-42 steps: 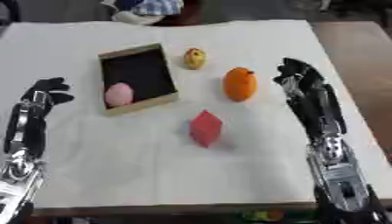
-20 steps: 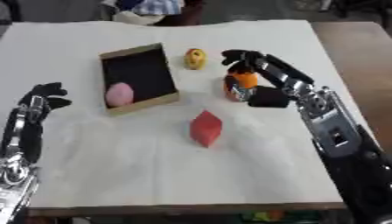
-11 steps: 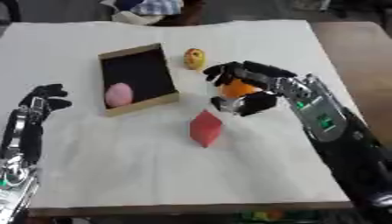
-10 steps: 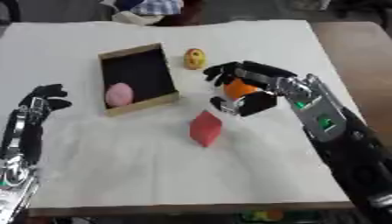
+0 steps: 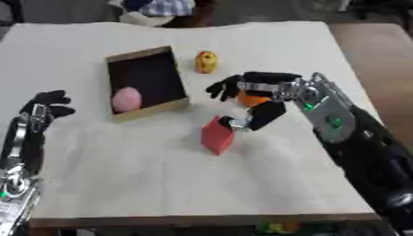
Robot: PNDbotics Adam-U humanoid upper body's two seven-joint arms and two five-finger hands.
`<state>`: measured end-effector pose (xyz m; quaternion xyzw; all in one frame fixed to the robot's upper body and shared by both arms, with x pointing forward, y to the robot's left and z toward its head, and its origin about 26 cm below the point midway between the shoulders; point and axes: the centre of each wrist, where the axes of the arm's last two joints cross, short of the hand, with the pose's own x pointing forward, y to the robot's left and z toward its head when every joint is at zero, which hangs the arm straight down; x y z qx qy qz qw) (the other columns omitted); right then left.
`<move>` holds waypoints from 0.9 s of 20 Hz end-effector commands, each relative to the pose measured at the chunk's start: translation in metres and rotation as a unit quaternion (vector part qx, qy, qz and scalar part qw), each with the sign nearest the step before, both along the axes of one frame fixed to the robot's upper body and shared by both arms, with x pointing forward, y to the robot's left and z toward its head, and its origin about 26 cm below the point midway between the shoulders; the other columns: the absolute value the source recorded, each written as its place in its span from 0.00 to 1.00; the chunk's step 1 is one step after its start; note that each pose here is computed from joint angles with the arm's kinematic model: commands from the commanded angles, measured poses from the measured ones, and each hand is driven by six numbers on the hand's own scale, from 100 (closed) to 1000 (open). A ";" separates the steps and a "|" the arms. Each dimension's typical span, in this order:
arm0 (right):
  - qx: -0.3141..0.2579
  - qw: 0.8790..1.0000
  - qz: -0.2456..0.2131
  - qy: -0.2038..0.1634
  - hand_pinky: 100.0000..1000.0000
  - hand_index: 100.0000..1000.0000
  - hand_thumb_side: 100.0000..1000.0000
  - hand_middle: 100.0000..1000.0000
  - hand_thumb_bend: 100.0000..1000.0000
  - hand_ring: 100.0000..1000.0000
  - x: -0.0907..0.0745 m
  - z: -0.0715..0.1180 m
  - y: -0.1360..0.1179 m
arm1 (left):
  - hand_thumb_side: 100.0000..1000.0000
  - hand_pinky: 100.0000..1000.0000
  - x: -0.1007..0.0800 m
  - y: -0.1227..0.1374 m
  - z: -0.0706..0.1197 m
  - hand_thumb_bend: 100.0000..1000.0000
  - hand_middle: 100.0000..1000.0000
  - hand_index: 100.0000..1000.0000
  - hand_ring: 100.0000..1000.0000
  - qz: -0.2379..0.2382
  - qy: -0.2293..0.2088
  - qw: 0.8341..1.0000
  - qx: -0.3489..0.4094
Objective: Pick up objects on the table and place them in the box.
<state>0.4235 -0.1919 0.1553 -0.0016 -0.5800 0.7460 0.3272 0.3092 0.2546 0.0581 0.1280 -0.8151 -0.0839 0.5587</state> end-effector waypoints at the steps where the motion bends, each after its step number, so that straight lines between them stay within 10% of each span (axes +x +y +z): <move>1: -0.027 1.000 0.005 -0.008 0.83 0.98 0.37 0.86 0.10 0.83 0.004 0.011 -0.007 | 0.93 0.72 0.001 0.003 0.006 0.00 0.58 0.74 0.57 -0.003 -0.010 1.000 0.012; 18: -0.095 0.995 0.022 0.018 0.84 0.98 0.24 0.87 0.05 0.84 0.009 0.004 -0.014 | 0.93 0.72 0.000 0.005 0.006 0.00 0.59 0.74 0.57 -0.001 -0.008 1.000 0.014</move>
